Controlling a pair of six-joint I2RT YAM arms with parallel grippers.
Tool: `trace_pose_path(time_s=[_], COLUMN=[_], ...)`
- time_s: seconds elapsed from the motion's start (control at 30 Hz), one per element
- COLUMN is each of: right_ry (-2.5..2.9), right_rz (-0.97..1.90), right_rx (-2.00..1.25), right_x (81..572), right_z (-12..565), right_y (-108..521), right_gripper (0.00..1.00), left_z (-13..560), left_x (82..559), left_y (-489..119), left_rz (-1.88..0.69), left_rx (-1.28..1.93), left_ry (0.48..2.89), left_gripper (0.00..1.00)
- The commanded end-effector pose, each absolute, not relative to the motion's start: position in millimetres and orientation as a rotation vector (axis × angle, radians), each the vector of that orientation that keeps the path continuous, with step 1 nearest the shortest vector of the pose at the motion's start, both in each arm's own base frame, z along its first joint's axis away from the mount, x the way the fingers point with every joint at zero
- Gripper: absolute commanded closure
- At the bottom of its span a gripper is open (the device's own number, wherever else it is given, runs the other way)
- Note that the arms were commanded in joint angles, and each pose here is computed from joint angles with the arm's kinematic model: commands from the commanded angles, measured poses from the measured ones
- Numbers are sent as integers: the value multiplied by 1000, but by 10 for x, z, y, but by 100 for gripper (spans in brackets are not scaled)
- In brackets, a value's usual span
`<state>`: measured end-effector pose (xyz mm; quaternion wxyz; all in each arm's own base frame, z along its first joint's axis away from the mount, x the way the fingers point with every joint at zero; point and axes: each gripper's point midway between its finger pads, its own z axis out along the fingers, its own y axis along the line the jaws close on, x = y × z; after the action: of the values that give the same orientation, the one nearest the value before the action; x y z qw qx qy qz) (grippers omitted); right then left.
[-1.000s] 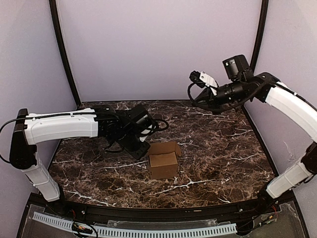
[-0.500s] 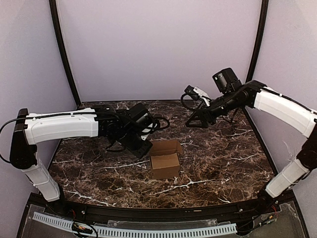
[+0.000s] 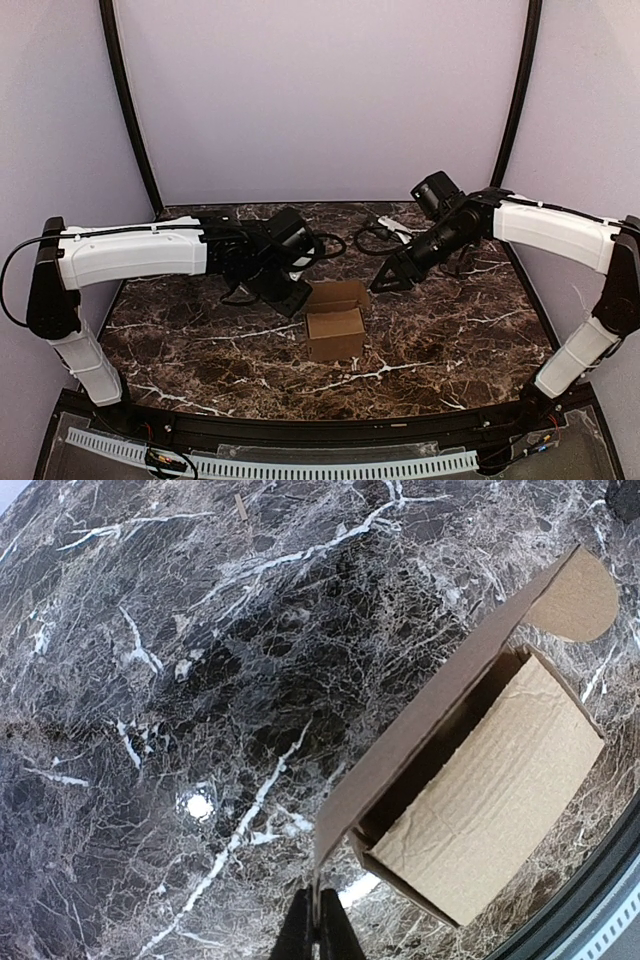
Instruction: Fold the paper box
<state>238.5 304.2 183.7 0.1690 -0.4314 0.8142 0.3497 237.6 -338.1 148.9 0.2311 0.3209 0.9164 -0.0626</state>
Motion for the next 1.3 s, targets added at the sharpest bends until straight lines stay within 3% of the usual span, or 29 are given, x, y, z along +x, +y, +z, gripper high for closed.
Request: trace_pose_path(time_s=[0.0,0.6,0.9,1.07,1.27], right_ry=[2306,2400,2457,2487,2491], right_rz=[1006,953,977,1025,1000], right_rx=[-1203,-1098,-1046,-989,-990], right_x=[2297,2446,2368,2334,2323], right_z=[1822,1630,1604,1651,1613], right_y=[3079,3199,3167,3180,3139], right_gripper=[50,76,100,100,100], left_z=[1523,1460,1430,1458,1512], left_x=[2383,2341,2338,2365,2346], left_y=[-3340,-3422,-3530,-3595,-3619], left_rz=[-169,-142,-164,-171,-163], left_rx=[816,735,690,682,706], left_ry=[2546,2552,2563,2563,2555], left_gripper=[99,99,99,99,81])
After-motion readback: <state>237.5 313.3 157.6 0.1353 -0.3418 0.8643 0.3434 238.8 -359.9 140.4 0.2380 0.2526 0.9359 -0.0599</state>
